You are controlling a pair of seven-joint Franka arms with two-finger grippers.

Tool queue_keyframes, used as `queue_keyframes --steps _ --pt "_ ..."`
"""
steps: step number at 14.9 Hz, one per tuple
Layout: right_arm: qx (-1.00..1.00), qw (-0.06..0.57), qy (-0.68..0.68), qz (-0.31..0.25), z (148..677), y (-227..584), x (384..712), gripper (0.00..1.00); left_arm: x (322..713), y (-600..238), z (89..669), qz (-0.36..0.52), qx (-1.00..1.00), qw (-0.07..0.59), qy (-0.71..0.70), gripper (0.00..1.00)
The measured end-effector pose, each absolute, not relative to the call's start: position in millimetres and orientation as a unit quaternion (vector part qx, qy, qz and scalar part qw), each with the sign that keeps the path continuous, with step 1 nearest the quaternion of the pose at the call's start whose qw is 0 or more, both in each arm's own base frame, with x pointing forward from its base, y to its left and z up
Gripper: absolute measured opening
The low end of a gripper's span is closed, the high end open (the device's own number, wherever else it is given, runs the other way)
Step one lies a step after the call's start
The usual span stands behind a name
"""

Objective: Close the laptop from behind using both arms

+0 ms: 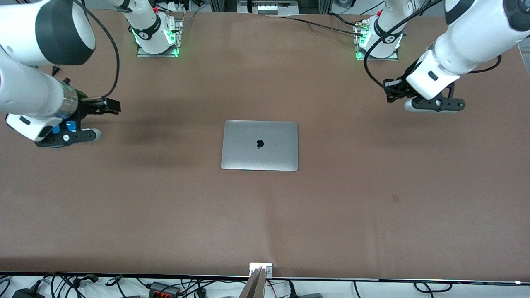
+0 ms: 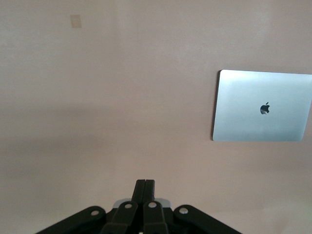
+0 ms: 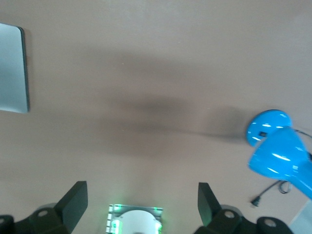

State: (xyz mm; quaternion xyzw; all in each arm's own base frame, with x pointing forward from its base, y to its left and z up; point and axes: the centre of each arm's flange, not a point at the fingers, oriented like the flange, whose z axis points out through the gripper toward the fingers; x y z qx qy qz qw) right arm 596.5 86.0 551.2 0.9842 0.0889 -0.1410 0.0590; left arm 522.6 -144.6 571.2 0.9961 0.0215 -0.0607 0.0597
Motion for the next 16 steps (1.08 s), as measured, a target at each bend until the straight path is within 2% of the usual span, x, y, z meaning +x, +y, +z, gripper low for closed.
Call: queue_keyframes --steps 3,7,8,10,12,15,16 --pt "0.989 0.042 0.08 -0.118 580.5 29.3 588.5 1.0 519.5 -135.0 580.9 -0.068 0.996 0.057 0.024 0.01" --pt "0.99 0.025 0.075 -0.116 583.9 -4.4 549.6 1.0 517.4 -116.8 581.5 -0.082 0.995 0.05 0.026 0.01" --pt "0.99 0.026 0.078 -0.115 580.2 -1.3 541.4 1.0 516.1 -117.4 581.4 -0.085 0.995 0.045 0.024 0.06" --pt "0.992 0.029 0.083 -0.09 582.2 3.1 538.3 1.0 514.6 -119.4 582.6 -0.088 0.995 0.041 0.021 0.22" --pt "0.994 0.023 0.083 -0.061 591.5 5.1 540.8 1.0 513.7 -117.6 584.1 -0.091 0.995 0.04 0.024 0.41" --pt "0.998 -0.017 0.039 -0.052 591.4 -11.4 544.2 1.0 514.2 -113.3 584.1 -0.091 0.995 0.031 0.035 0.66" --pt "0.998 -0.022 0.026 -0.053 590.0 -23.9 545.3 1.0 514.5 -111.2 584.0 -0.089 0.995 0.022 0.035 0.78"
